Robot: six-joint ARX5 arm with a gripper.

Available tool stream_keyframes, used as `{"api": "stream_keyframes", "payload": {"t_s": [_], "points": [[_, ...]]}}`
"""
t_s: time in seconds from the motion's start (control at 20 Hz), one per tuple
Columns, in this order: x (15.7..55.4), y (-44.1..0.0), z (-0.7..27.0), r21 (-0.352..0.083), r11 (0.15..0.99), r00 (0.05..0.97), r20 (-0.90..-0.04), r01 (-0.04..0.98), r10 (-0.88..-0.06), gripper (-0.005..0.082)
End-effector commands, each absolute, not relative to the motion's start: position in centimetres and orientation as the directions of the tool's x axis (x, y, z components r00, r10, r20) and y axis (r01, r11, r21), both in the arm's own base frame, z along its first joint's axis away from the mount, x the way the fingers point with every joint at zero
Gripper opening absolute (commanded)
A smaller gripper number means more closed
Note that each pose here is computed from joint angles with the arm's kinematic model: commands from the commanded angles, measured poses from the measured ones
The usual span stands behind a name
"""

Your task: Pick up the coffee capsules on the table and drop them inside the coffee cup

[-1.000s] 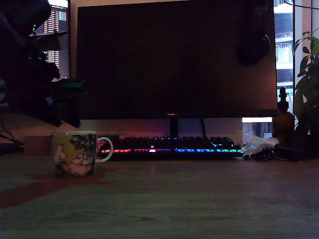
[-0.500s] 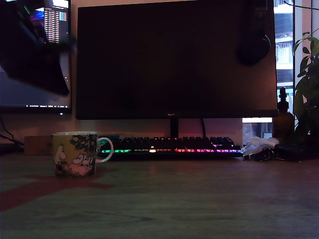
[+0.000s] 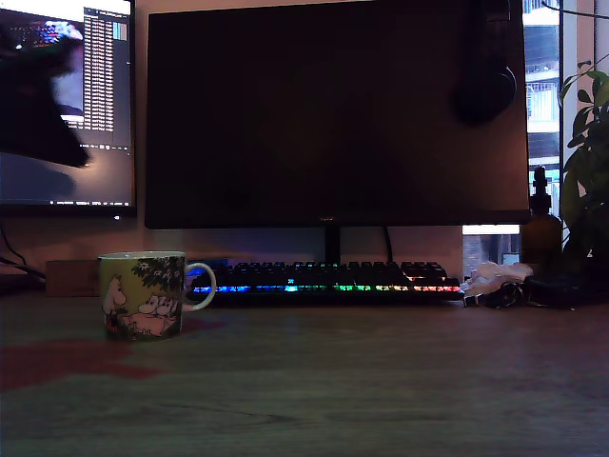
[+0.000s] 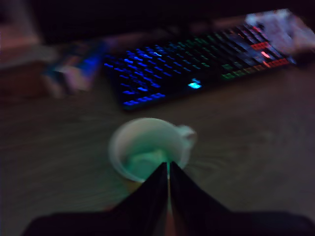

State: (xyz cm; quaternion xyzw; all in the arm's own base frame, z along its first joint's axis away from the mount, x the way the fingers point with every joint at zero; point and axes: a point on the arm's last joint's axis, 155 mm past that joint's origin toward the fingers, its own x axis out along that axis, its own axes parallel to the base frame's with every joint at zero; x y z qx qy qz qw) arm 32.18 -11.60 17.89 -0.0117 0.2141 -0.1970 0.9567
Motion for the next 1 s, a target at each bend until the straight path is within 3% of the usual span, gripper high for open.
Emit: {"api": "stream_keyframes", "payload": {"t_s": [0.0, 0.25, 0.4, 0.45, 0.95], "points": [[31.8, -10.6, 17.1, -0.125, 0.933, 0.841, -0.403, 0.339, -0.360, -0.0020], [30.7, -8.3, 17.6, -0.173, 0.949, 0.899, -0.313, 0.262, -0.305, -0.0020], [29.5, -7.3, 17.0, -0.163, 0.960, 0.920, -0.284, 0.229, -0.268, -0.0020], [29.1, -7.1, 16.7, -0.177, 0.959, 0.925, -0.276, 0.219, -0.262, -0.0020], [26.0, -6.8, 19.8, -0.193, 0.948, 0.951, -0.131, 0.253, -0.280, -0.0020]]}}
